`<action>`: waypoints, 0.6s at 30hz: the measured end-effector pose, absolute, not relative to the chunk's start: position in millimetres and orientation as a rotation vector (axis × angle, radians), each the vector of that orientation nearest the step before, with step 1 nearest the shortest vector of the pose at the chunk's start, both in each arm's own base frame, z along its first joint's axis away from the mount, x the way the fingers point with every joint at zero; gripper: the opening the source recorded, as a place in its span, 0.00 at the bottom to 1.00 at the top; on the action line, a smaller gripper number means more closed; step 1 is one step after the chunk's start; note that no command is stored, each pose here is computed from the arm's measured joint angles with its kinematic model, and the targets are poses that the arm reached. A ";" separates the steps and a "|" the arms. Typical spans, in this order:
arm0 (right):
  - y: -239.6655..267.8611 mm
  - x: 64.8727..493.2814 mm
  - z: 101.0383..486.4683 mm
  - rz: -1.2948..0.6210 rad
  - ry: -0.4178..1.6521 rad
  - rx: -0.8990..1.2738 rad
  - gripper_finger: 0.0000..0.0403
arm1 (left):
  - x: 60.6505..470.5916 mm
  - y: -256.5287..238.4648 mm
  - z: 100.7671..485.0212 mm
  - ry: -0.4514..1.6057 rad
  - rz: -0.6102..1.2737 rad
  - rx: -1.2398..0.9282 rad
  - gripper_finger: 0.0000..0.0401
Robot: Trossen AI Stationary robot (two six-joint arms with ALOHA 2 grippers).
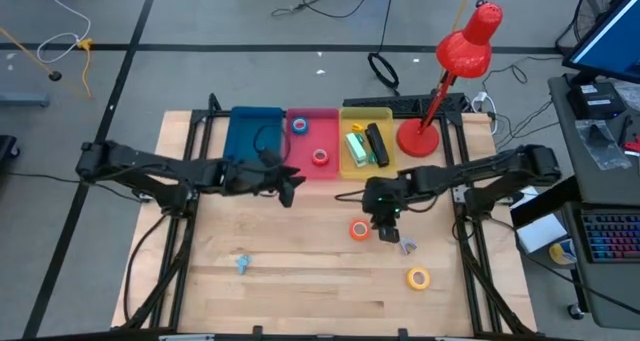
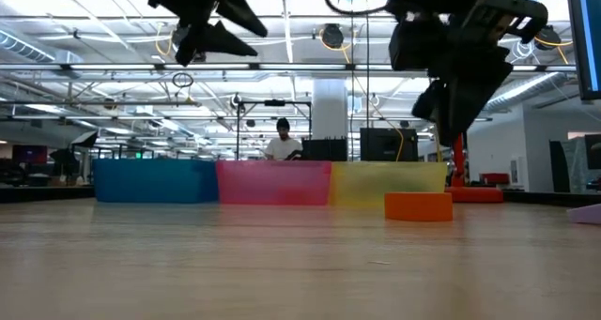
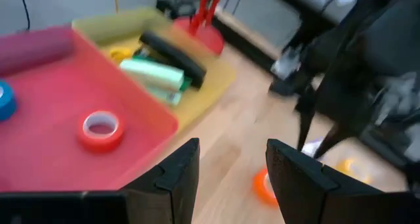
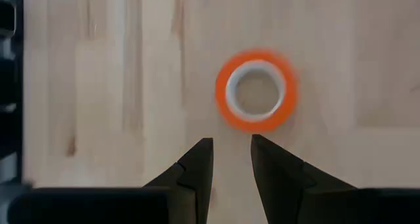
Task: Pick and place Stapler, Stapler remover, tape
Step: Put the orange tape into the pink bin
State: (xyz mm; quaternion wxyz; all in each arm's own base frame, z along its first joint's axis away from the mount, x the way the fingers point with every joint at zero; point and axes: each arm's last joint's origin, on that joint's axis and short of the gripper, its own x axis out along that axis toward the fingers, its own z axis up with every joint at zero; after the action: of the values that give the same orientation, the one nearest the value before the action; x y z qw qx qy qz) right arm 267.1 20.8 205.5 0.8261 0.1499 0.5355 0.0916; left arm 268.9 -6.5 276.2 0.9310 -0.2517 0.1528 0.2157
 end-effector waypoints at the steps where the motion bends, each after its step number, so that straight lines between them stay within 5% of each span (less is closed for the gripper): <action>1: 20.3 270.3 202.4 0.209 1.157 0.335 0.24 | 268.6 -9.9 276.6 0.295 0.450 -0.519 0.44; 13: -6.9 285.2 192.1 0.166 1.166 0.362 0.24 | 257.1 -32.1 273.6 0.309 0.523 -0.462 0.44; 18: -11.0 286.9 192.9 0.158 1.142 0.365 0.32 | 255.9 -31.9 271.5 0.328 0.535 -0.465 0.44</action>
State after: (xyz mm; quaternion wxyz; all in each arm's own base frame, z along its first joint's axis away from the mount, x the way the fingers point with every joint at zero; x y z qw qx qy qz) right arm 286.9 -11.0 192.9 0.8227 0.1715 0.5369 0.0742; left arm 255.9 -31.9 271.5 0.9247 -0.2265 0.1600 0.2609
